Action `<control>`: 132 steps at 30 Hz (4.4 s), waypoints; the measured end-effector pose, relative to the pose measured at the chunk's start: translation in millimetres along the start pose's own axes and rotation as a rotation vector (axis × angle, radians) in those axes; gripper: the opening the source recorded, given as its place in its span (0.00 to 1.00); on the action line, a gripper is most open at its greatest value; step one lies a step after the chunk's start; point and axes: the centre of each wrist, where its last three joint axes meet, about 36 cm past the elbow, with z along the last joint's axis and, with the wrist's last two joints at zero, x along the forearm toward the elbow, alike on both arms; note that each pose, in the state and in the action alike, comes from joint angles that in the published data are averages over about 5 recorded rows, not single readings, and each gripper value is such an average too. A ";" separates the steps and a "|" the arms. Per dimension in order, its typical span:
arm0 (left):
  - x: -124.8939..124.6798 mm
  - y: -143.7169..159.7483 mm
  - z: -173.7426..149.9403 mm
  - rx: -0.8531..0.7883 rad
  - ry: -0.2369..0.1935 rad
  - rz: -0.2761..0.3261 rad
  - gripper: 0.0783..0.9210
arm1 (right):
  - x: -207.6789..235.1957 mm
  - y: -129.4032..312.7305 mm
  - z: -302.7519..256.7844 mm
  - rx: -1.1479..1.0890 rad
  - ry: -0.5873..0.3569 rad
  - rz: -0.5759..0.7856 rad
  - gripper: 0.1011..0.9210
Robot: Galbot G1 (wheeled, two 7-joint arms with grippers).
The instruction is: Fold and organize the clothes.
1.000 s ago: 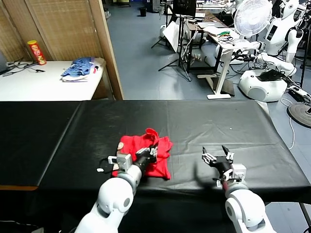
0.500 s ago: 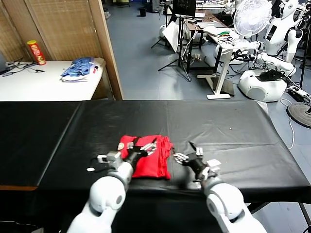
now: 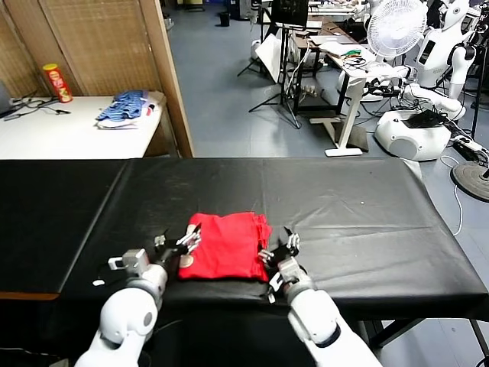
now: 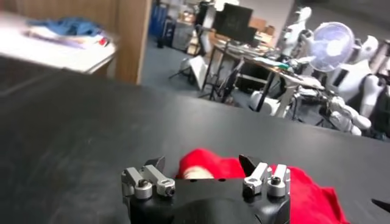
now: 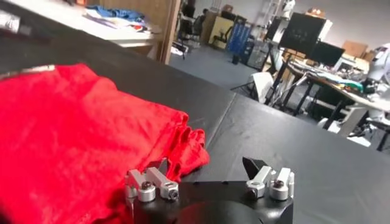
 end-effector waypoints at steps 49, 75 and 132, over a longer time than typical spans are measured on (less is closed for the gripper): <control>30.9 82.0 -39.1 -0.640 -0.015 -0.352 0.07 | 71.7 -62.5 -31.7 -0.230 0.038 0.262 0.85; 31.7 -34.2 -30.8 -0.269 -0.009 0.053 0.07 | 85.3 -63.9 -22.6 -0.220 0.041 0.219 0.85; 72.7 -7.1 28.6 -0.280 -0.219 0.057 0.85 | 44.6 -87.0 15.7 0.001 -0.144 -0.064 0.53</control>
